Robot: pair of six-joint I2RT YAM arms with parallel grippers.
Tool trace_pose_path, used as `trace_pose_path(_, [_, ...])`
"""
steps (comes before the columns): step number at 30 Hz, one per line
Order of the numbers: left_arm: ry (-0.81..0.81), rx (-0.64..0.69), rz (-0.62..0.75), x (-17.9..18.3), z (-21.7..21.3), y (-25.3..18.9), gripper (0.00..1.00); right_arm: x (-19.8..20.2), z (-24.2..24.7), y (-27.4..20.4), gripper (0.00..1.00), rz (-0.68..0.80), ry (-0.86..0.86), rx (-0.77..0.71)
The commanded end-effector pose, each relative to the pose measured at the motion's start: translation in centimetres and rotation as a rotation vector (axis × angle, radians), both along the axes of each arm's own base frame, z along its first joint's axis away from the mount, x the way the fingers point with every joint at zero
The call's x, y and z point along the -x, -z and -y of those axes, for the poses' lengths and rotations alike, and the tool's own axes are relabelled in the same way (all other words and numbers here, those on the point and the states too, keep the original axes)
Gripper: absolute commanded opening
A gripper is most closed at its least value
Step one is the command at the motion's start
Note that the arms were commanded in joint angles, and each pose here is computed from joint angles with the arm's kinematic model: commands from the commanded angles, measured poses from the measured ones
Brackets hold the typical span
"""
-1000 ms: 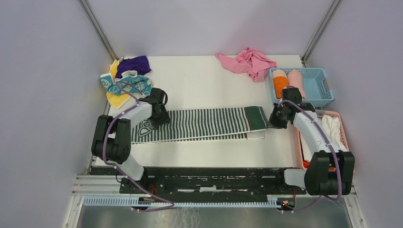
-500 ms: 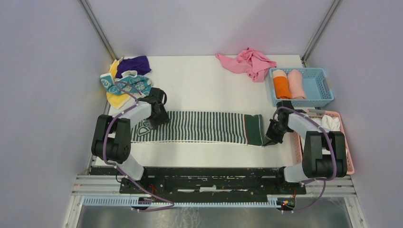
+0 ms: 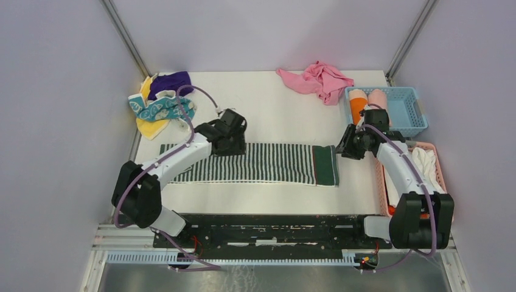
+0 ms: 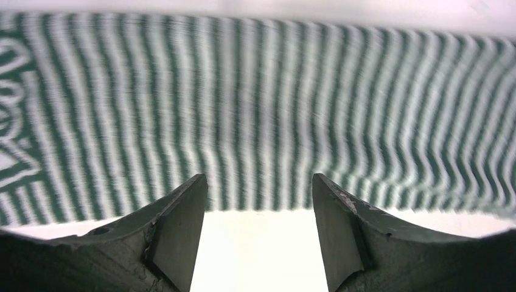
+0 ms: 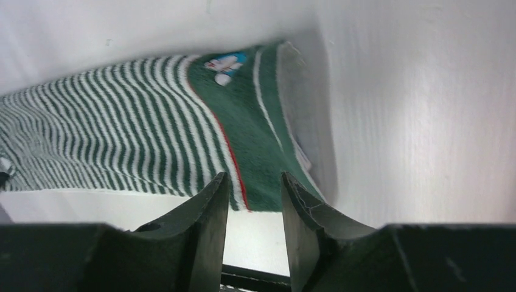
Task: Roll the towels
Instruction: Fold the towel at the center of the board.
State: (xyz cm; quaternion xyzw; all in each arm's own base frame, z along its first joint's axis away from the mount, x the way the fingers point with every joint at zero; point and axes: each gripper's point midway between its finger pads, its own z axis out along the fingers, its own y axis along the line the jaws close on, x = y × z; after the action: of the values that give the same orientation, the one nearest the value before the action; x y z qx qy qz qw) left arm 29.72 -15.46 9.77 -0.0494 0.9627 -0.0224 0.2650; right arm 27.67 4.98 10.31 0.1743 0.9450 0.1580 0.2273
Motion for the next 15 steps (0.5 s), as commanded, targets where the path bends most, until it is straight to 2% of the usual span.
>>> trace_pose_path(1, [0.160,0.032,0.024,2.1,5.1,-1.1,0.70,-4.3,-3.2,-1.8,0.43,0.119,-0.084,-0.119])
trace_pose_path(4, [0.232,0.033,0.009,3.1,7.1,0.4,0.66,-5.8,-4.8,-0.9,0.42,0.099,-0.124,-0.149])
trace_pose_path(7, [0.252,0.009,-0.025,3.3,7.2,2.5,0.63,-7.1,-4.8,1.0,0.39,0.058,-0.119,-0.137])
trace_pose_path(15, [0.282,-0.065,-0.148,5.3,5.8,7.9,0.56,-10.8,-2.0,6.1,0.35,-0.014,-0.038,0.005])
